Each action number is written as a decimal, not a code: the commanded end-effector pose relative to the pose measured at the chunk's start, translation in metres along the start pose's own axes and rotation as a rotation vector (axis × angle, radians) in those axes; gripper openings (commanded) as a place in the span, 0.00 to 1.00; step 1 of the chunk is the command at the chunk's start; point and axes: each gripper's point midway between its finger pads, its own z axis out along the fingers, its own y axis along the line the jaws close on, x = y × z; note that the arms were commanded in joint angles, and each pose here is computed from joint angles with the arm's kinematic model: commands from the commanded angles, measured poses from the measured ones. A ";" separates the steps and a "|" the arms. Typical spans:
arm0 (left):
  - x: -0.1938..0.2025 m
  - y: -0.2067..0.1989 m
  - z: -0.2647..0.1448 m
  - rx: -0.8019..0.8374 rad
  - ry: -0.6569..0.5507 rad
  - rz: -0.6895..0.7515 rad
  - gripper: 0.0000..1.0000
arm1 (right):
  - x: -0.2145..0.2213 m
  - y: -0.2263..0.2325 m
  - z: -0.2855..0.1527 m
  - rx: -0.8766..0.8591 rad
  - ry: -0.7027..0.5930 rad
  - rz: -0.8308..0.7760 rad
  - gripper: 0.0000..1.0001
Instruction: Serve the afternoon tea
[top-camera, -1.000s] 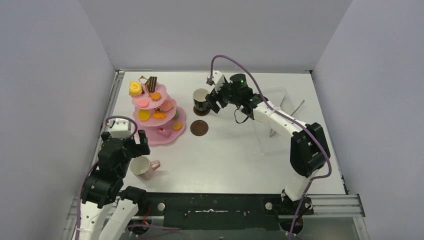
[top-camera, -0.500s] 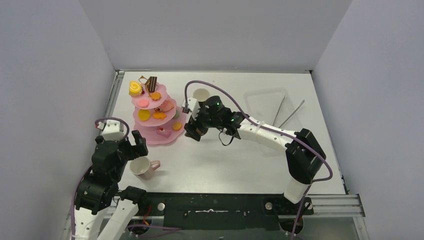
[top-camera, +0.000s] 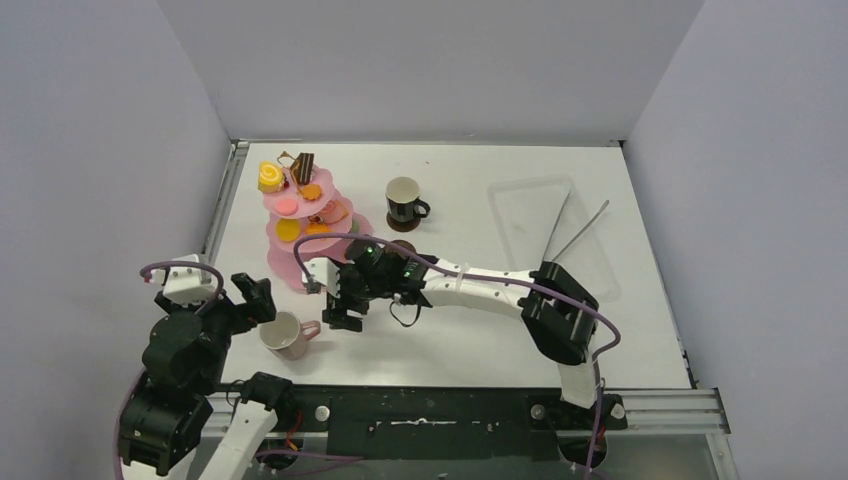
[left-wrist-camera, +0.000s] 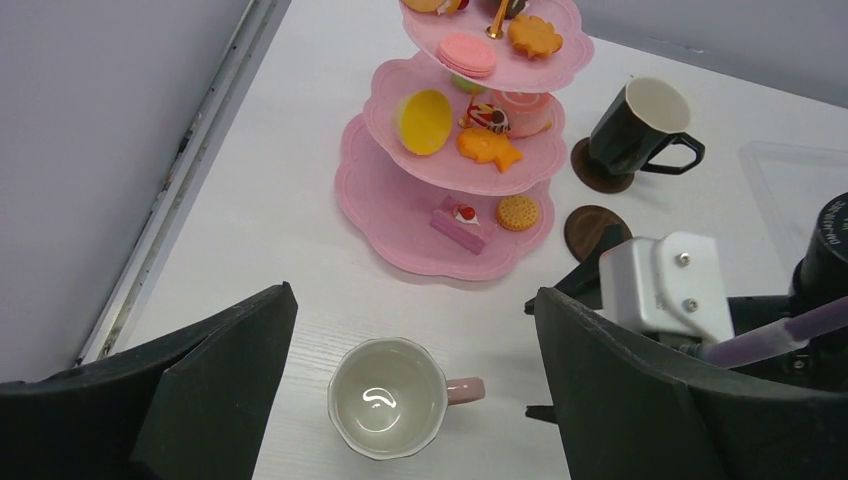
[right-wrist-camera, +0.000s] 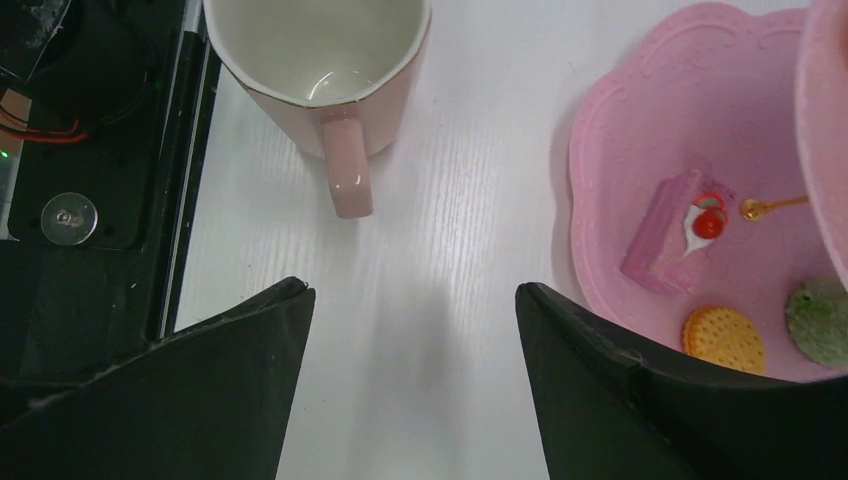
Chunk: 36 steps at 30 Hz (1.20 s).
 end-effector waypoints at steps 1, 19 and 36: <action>-0.018 0.002 -0.010 -0.011 -0.050 -0.026 0.88 | -0.031 0.000 0.012 -0.014 -0.061 -0.107 0.75; -0.037 0.012 -0.024 -0.032 -0.135 -0.038 0.88 | -0.029 0.021 0.064 -0.071 -0.036 -0.186 0.73; -0.033 0.012 -0.021 -0.025 -0.146 -0.037 0.88 | -0.028 0.027 0.087 -0.093 -0.051 -0.152 0.59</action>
